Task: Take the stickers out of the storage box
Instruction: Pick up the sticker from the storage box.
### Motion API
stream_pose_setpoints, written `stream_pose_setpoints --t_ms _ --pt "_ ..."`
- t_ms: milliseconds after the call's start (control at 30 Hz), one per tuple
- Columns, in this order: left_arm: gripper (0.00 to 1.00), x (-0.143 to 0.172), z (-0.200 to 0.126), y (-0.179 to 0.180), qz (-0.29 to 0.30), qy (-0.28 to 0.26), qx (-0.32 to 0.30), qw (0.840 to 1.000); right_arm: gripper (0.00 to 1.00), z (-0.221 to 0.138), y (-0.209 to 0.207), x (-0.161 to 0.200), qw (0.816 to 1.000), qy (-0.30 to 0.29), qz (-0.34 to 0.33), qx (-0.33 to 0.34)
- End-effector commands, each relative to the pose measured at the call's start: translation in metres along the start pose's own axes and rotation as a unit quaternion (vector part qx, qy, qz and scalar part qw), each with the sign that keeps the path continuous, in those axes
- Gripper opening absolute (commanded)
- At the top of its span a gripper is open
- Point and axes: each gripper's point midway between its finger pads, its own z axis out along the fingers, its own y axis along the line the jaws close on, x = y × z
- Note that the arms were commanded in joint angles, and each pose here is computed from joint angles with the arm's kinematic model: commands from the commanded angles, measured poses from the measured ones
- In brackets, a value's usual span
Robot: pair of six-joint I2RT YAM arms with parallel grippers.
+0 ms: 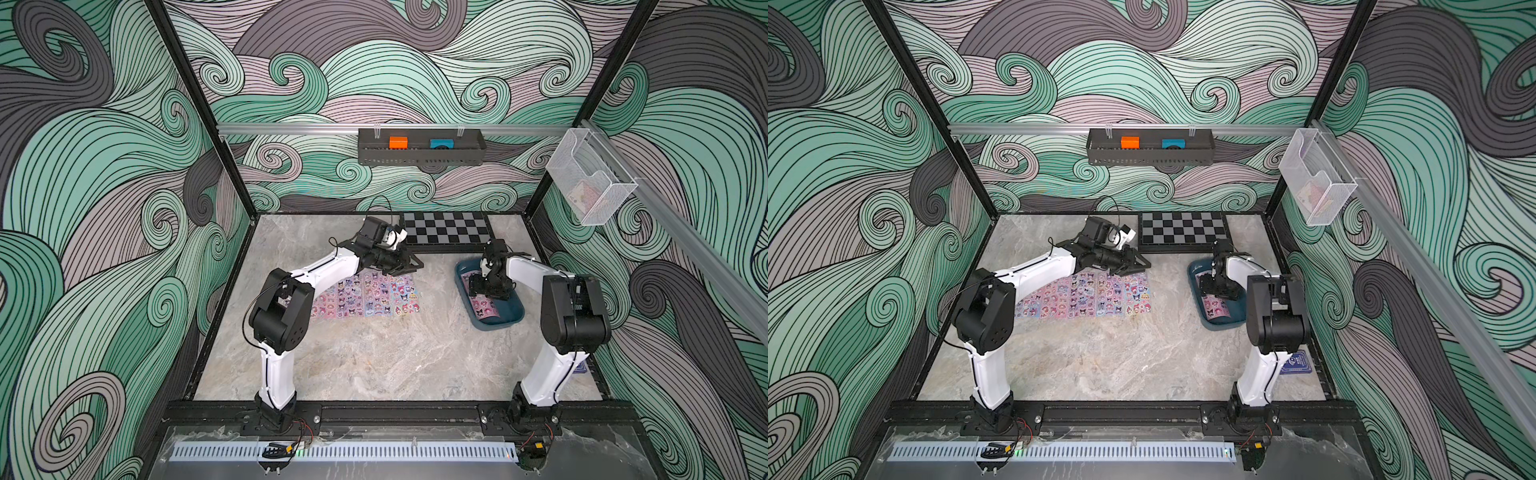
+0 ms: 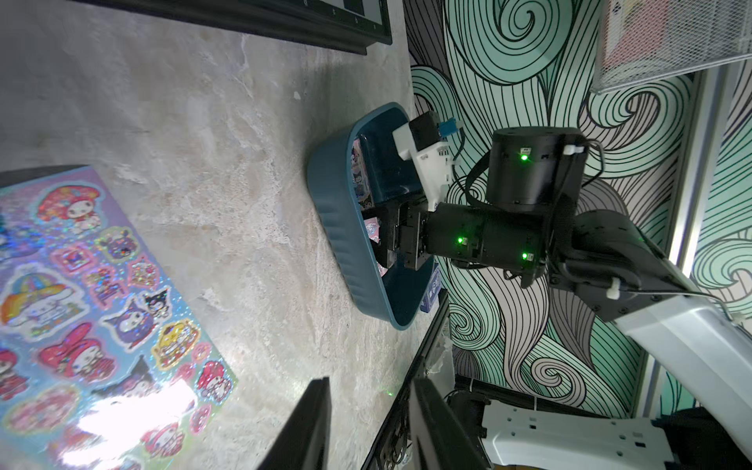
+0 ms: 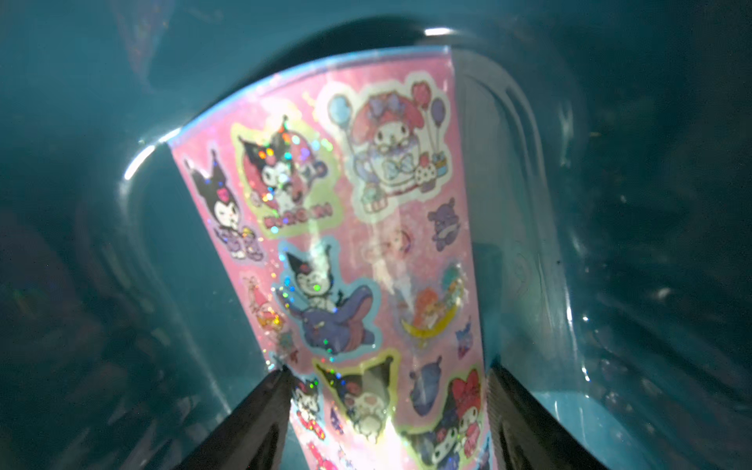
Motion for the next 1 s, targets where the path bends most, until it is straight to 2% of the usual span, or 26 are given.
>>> stream_pose_setpoints --t_ms 0,167,433,633,967 --pt "0.37 -0.009 -0.032 0.001 0.008 -0.023 0.002 1.000 0.71 0.001 0.002 0.022 0.999 0.031 0.013 -0.019" --pt "0.38 -0.015 -0.063 0.010 0.004 -0.047 -0.007 0.999 0.52 -0.012 0.004 0.019 0.999 0.012 0.015 -0.028" --pt "0.38 -0.023 -0.091 0.016 -0.003 -0.074 -0.005 0.997 0.44 -0.033 0.003 0.018 0.999 -0.014 0.021 -0.035" --pt "0.38 -0.024 -0.090 0.016 -0.006 -0.072 -0.001 0.997 0.43 -0.050 0.001 0.017 0.998 -0.033 0.026 -0.044" --pt "0.38 -0.024 -0.088 0.015 -0.012 -0.070 0.010 0.997 0.35 -0.063 0.006 0.014 0.996 -0.050 0.027 -0.065"
